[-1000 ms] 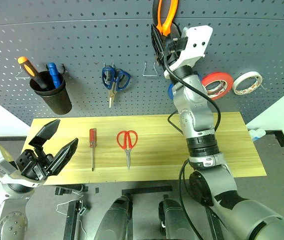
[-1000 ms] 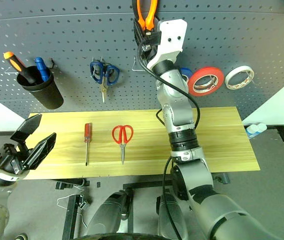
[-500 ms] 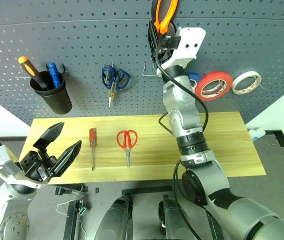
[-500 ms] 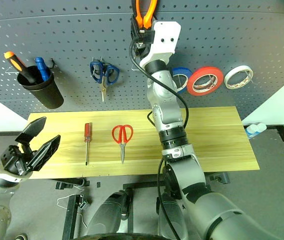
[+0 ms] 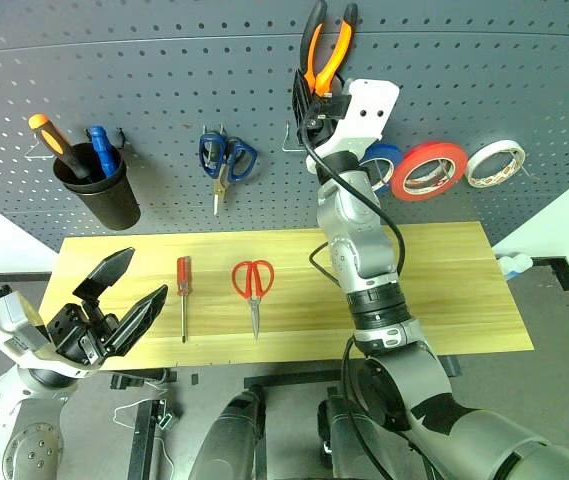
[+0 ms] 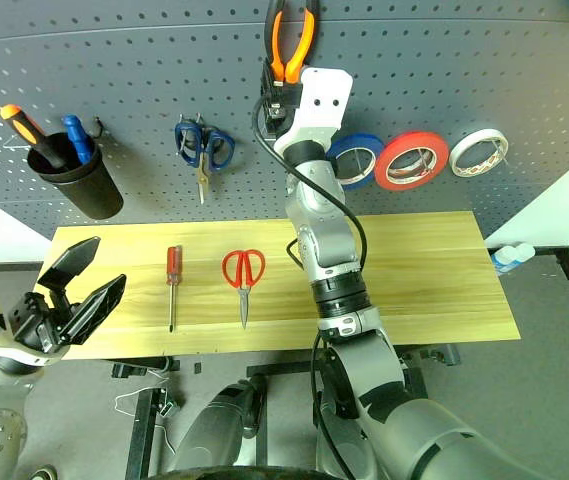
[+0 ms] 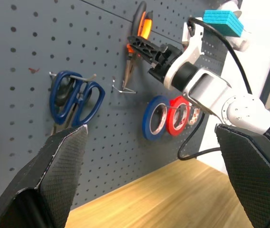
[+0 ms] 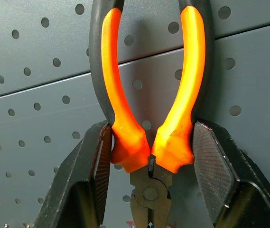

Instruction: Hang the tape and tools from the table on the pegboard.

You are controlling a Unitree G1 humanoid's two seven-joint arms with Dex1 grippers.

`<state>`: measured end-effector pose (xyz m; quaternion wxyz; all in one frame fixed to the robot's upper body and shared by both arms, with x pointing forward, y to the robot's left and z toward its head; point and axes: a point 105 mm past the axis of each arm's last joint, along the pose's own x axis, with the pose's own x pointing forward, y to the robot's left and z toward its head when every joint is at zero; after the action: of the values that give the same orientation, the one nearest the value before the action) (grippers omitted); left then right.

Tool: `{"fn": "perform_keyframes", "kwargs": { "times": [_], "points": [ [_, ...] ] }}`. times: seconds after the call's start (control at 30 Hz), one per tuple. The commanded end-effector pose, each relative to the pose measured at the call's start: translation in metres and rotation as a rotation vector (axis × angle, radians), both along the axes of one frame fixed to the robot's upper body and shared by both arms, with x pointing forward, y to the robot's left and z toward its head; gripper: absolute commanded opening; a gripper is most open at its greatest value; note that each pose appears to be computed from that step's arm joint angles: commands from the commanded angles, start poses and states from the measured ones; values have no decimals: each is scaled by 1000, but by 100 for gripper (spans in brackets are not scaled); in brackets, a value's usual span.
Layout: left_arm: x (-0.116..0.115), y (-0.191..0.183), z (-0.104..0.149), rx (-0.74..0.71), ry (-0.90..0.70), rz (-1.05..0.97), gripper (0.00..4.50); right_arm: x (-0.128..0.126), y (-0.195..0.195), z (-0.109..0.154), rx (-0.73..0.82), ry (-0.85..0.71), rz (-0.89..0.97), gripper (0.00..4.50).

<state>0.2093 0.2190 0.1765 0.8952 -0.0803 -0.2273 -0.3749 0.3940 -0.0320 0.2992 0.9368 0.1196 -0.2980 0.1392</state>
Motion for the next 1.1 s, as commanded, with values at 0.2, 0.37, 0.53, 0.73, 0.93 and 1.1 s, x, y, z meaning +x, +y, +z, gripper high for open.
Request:
{"fn": "perform_keyframes", "kwargs": {
  "times": [0.2,0.37,0.53,0.73,0.93,1.1],
  "points": [
    [-1,4,-2,12,-11,-5,450,-17,10,-3,54,8,26,214],
    [2,6,-5,12,-10,-12,450,-25,15,-14,60,44,35,213],
    [5,6,-7,10,-17,-16,450,-26,17,-21,64,84,45,213],
    [5,9,-10,10,-20,-9,450,-24,19,-20,69,107,74,377],
    [6,9,-13,11,-21,-10,450,-24,19,-21,63,115,79,449],
    [7,9,-14,8,-27,-17,450,-27,19,-20,42,111,98,449]
  ]
}}
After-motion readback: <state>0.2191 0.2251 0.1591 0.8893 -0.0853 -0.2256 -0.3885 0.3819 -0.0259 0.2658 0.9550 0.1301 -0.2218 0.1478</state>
